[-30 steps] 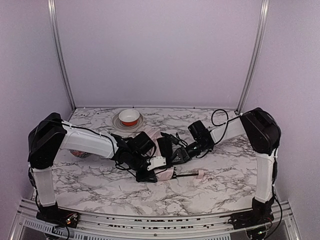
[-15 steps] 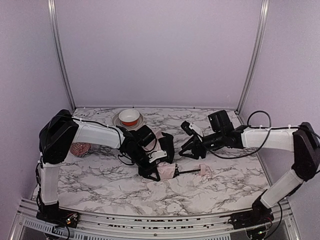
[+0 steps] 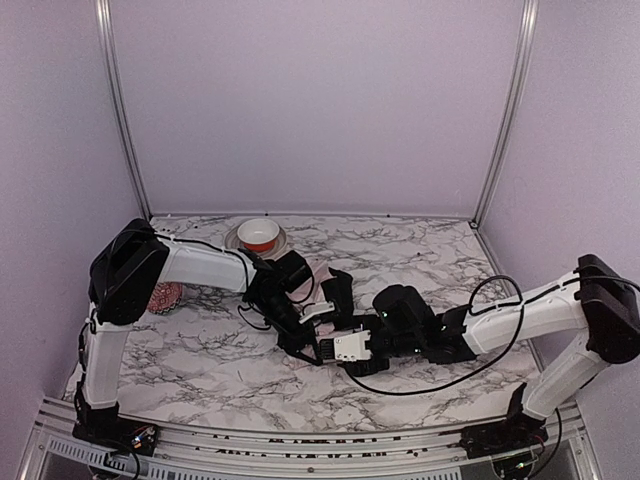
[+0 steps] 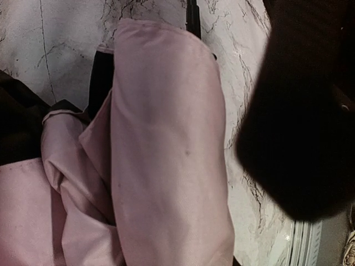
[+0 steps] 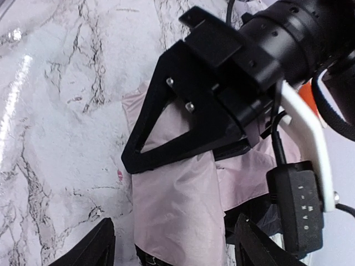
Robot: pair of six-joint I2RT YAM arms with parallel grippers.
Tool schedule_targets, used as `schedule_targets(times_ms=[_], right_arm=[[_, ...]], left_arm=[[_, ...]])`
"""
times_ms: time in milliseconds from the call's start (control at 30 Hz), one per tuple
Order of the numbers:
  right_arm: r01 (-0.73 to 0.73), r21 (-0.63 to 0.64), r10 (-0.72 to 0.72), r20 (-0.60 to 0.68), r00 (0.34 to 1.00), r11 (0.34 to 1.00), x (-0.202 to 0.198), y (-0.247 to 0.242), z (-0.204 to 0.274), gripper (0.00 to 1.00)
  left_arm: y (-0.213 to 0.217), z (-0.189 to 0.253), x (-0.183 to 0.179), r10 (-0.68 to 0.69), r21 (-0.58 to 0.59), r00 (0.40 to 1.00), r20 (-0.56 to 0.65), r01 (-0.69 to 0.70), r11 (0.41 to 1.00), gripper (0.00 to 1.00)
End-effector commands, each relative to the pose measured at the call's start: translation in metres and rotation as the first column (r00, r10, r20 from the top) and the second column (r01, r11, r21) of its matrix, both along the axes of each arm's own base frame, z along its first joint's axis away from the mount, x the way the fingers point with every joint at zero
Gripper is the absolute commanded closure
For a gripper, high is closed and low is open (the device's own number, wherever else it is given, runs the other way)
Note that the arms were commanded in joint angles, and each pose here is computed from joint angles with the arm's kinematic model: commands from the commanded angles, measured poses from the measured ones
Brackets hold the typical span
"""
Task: Put away the umbrella
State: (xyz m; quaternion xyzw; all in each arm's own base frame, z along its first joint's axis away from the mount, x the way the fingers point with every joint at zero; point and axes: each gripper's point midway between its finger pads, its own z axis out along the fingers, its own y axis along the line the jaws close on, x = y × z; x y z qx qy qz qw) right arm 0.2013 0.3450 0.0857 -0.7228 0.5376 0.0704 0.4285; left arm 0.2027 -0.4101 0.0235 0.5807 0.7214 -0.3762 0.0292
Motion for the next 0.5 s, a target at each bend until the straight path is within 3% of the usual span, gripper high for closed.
schedule_targets(times_ms=[0, 300, 467], right_arm=[[0.040, -0.059, -0.033, 0.117, 0.993, 0.997, 0.024, 0.008, 0.002, 0.28], [0.054, -0.205, -0.035, 0.094, 0.995, 0.977, 0.031, 0.004, -0.039, 0.29], [0.068, -0.262, -0.049, 0.078, 0.996, 0.963, 0.030, -0.005, -0.058, 0.37]], left_arm=[[0.066, -0.061, -0.055, 0.081, 0.368, 0.964, -0.255, 0.019, 0.930, 1.00], [0.065, -0.061, -0.058, 0.074, 0.358, 0.957, -0.281, 0.033, 0.933, 1.00], [0.064, -0.060, -0.057, 0.068, 0.350, 0.954, -0.291, 0.040, 0.936, 1.00]])
